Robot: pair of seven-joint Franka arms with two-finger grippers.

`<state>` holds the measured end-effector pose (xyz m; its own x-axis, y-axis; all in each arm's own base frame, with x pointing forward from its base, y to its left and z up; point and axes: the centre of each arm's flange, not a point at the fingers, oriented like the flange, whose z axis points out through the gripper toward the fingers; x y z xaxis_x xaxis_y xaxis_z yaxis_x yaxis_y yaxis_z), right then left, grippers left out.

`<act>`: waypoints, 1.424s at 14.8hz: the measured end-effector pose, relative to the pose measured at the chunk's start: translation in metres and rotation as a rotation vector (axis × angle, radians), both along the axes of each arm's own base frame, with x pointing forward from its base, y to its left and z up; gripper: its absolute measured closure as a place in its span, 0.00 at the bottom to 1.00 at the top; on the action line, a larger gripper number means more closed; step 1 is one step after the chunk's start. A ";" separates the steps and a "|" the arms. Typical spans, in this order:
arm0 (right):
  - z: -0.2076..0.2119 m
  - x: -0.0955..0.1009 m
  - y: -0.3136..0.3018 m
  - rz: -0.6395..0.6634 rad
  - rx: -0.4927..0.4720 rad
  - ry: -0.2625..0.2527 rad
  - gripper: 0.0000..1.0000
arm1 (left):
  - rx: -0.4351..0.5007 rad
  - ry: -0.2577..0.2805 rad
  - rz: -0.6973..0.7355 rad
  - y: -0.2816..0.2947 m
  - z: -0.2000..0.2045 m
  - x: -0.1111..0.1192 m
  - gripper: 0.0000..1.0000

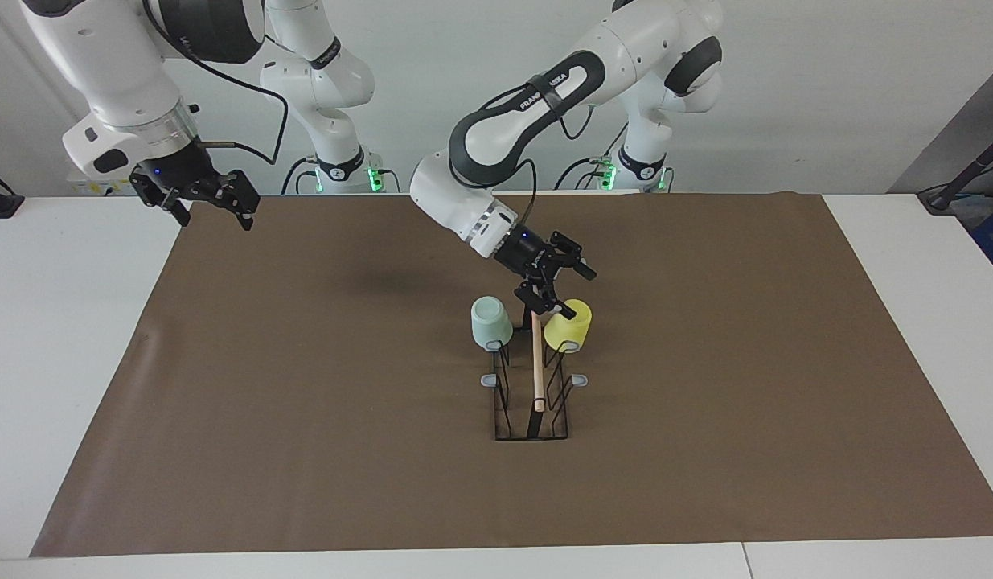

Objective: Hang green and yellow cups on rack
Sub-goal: 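Release the yellow cup and withdraw the left gripper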

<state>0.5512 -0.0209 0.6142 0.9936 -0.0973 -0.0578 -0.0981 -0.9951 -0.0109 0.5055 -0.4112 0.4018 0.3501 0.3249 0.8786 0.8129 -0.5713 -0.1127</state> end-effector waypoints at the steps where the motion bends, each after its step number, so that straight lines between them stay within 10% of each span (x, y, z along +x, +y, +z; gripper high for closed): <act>1: 0.000 -0.001 0.000 -0.002 0.005 0.008 0.00 | -0.024 0.038 -0.018 0.009 0.013 0.006 0.00; 10: -0.002 -0.006 0.031 0.031 -0.029 0.030 0.00 | -0.063 0.177 -0.215 0.133 0.051 -0.027 0.00; 21: -0.002 -0.013 0.032 0.036 -0.039 0.048 0.00 | -0.280 0.588 -0.575 0.292 0.141 0.023 0.00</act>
